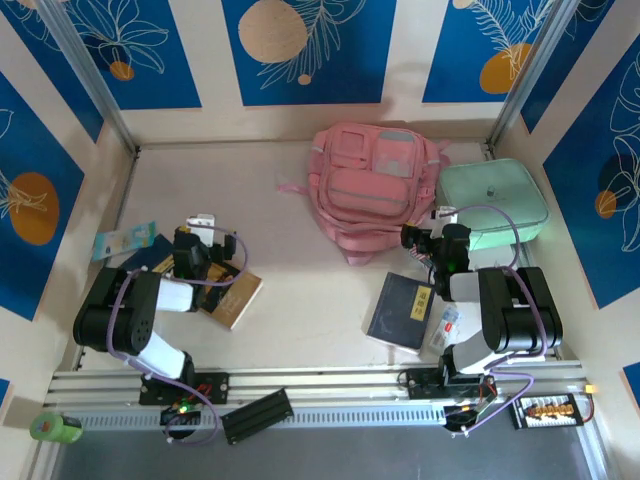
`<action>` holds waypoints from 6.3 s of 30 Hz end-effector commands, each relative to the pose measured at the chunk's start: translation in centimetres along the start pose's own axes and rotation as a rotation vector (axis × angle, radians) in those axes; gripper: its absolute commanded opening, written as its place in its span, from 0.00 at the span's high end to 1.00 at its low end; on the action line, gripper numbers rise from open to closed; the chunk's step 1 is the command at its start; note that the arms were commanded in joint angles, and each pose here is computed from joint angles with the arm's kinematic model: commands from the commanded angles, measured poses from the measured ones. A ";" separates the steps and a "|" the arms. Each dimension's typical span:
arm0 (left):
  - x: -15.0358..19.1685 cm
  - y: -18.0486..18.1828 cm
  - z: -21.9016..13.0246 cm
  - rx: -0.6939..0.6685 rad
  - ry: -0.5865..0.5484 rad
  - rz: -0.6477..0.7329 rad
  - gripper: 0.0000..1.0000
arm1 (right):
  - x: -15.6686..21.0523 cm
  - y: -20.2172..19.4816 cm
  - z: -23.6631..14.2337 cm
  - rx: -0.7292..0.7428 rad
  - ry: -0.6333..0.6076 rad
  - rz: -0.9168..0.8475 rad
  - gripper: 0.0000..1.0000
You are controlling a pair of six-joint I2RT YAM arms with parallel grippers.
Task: Pack the student bag
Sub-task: Move the student bag to the top-center of the table, then rotate the student bag at the top-center of the table, then unzip the student bag at the top-center of the table.
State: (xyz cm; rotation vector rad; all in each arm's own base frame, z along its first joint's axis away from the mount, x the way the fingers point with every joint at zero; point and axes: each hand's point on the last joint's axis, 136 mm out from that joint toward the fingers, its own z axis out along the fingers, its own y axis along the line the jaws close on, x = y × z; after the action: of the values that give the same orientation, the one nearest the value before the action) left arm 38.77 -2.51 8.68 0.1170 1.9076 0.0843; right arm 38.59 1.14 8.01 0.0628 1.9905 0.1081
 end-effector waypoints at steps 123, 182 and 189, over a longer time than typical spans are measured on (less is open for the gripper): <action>-7.7 -22.3 2.0 0.449 0.570 -0.573 0.21 | -1.7 13.5 5.2 -0.151 0.708 0.592 0.16; -4.4 -31.5 -5.9 0.407 0.639 -0.351 0.45 | -3.0 20.7 2.9 -0.437 0.632 0.706 0.95; -5.1 -31.9 -4.5 0.357 0.618 -0.356 0.48 | -4.6 22.0 1.0 -0.514 0.675 0.770 0.97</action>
State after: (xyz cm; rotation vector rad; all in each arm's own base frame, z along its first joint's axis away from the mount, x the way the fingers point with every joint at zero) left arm 33.86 -34.48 10.86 0.0192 2.5385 -0.5592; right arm 41.78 21.01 10.71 0.5884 2.4728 1.1144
